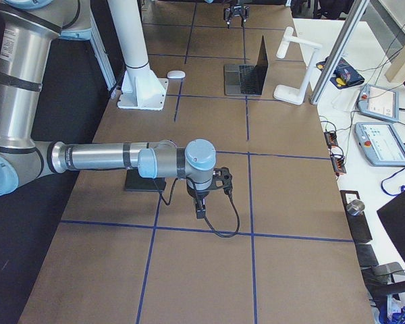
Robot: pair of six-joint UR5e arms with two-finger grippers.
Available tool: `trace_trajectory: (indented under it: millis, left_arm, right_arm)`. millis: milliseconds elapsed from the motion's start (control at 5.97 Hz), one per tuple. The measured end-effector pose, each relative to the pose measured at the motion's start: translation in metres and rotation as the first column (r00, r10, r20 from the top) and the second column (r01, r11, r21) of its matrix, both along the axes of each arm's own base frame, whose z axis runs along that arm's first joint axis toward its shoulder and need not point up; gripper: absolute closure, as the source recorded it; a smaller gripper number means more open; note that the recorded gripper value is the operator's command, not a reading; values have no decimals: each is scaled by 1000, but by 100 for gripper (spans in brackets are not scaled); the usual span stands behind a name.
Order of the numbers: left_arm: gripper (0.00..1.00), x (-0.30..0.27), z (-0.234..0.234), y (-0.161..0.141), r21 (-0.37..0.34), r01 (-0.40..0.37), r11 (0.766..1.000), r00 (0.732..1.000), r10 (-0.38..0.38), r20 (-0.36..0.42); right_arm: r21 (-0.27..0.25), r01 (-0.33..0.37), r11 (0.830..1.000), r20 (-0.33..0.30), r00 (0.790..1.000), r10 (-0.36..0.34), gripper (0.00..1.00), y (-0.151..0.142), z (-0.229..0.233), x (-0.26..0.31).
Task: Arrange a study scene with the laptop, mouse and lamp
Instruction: 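Release the laptop and withdraw the left gripper, then reach the right gripper down and grasp the grey mouse pad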
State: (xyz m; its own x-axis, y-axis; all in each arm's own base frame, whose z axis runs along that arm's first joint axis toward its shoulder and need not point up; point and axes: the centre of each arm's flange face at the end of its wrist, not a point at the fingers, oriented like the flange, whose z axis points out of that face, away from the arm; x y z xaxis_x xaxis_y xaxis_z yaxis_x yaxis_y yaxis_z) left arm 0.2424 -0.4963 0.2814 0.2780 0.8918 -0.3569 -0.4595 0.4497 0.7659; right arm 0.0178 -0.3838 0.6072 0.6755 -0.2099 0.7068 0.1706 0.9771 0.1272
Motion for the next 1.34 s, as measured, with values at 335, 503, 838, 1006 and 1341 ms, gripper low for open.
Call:
trace_trajectory:
  millis: [335,503,838,1006,1341]
  left_arm:
    - [0,-40,87,14,-241,102,965,989,-72,132]
    - [0,-69,133,24,-364,180,914,972,-109,207]
    - [0,-131,200,45,-520,346,781,929,-210,304]
    - [0,-148,213,51,-548,387,742,916,-238,324]
    - [0,-155,216,54,-563,410,718,907,-257,332]
  right_arm:
    - [31,30,999,36,999,-32,0,-4,-13,-22]
    - [17,11,1000,55,998,-12,0,-3,-22,-40]
    - [-23,-61,998,114,992,63,0,33,-28,-88]
    - [-39,-85,996,132,987,89,0,63,-24,-104]
    - [-54,-137,989,144,979,143,0,119,-2,-131]
